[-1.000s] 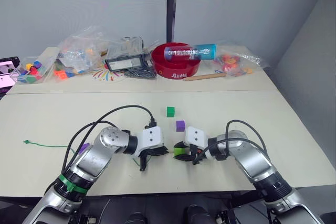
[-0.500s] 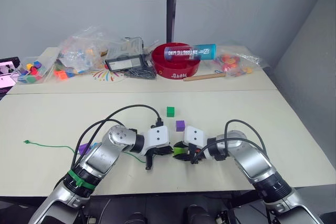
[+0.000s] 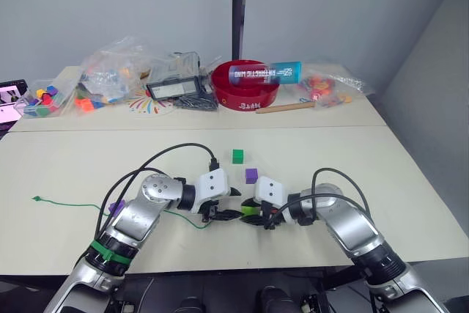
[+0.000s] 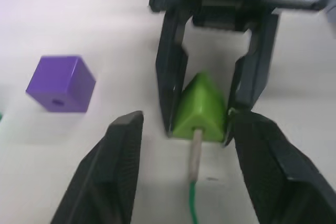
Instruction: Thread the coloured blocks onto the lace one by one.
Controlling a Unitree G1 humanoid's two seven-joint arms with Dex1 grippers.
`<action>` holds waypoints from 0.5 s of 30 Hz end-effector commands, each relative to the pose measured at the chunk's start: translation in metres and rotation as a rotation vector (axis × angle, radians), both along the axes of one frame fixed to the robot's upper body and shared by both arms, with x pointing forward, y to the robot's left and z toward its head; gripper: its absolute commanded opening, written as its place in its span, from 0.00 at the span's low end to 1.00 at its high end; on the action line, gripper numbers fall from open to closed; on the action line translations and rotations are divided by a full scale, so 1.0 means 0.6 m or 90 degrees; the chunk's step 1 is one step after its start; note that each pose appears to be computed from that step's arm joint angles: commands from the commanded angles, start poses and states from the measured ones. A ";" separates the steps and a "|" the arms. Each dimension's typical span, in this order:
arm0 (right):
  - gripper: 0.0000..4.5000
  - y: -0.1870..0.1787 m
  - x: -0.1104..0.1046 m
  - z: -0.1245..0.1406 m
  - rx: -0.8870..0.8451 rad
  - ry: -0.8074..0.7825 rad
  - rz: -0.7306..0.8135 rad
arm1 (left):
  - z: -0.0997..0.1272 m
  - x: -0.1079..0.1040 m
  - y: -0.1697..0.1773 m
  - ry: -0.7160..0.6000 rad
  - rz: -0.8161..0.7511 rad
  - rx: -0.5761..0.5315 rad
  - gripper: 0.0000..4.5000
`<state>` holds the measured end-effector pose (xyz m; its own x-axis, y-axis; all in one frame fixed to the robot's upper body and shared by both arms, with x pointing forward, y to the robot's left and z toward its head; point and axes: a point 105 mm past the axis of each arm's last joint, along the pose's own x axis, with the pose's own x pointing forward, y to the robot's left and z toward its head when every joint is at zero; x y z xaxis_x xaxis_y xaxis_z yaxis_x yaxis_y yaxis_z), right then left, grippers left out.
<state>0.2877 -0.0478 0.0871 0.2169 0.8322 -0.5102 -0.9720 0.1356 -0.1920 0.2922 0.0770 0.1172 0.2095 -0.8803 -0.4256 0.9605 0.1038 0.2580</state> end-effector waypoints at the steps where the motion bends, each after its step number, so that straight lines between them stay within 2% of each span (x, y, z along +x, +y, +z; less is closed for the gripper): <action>1: 0.29 0.016 -0.020 -0.010 0.005 0.027 0.029 | 0.020 -0.012 0.023 0.003 -0.003 -0.014 0.57; 7: 0.29 0.014 -0.022 -0.012 0.003 0.033 0.026 | -0.010 -0.018 0.076 0.030 0.045 0.035 0.57; 15: 0.29 0.009 -0.023 -0.015 -0.006 0.038 0.021 | -0.035 -0.024 0.073 0.064 0.068 0.024 0.57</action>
